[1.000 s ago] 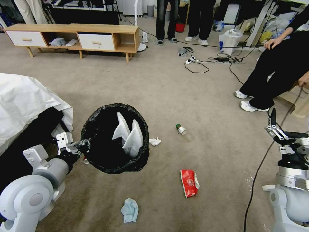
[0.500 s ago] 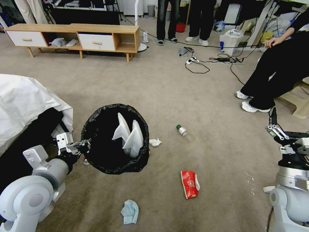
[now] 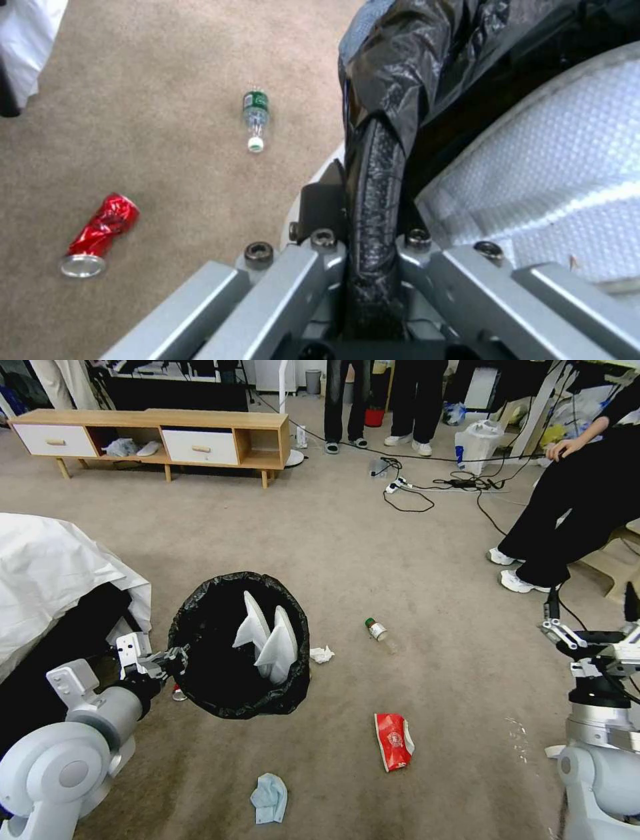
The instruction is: Pick up the trash bin and place the garbage on the floor into it.
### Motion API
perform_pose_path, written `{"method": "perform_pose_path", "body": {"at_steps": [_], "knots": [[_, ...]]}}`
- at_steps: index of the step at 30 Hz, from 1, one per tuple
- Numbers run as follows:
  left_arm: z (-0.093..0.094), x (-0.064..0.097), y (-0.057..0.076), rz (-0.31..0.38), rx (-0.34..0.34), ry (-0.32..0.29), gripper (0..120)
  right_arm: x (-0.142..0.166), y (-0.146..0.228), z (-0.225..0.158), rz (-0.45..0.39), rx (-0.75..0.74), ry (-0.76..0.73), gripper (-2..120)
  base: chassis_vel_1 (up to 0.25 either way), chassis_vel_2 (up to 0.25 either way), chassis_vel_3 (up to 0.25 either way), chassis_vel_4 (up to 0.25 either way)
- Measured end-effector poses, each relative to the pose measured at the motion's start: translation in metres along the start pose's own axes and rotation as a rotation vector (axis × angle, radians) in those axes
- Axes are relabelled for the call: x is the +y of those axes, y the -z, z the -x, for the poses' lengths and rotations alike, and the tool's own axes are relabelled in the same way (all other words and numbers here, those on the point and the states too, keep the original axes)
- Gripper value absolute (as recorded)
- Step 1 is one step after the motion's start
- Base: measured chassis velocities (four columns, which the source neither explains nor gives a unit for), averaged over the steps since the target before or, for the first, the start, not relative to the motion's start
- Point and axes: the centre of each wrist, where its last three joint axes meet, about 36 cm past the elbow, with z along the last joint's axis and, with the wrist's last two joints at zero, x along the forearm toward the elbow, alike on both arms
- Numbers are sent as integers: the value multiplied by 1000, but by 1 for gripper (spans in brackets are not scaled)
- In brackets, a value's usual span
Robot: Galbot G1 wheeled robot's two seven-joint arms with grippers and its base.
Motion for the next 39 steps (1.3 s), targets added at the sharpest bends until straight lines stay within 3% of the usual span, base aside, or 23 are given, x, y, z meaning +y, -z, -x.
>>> {"method": "perform_pose_path", "body": {"at_steps": [9, 15, 19, 24, 31, 39], "knots": [[1, 0, -1, -8, 4, -9, 2, -8, -6, 23, 37, 80, 328, 100, 0, 0, 0, 0], [1, -1, -3, -13, 6, -14, 2, 2, -14, 23, 70, 116, 386, 100, 0, 0, 0, 0], [2, -2, -3, -18, 2, -20, 2, 21, -30, 18, 150, 205, 445, 100, 0, 0, 0, 0], [3, -3, -3, -22, -4, -29, 2, 46, -48, 4, 235, 362, 444, 100, 0, 0, 0, 0], [7, -2, -3, -27, -8, -33, 2, 68, -54, -2, 277, 532, 383, 100, 0, 0, 0, 0], [12, -2, -8, -38, -1, -31, 2, 90, -46, 13, 195, 806, 250, 100, 0, 0, 0, 0]]}}
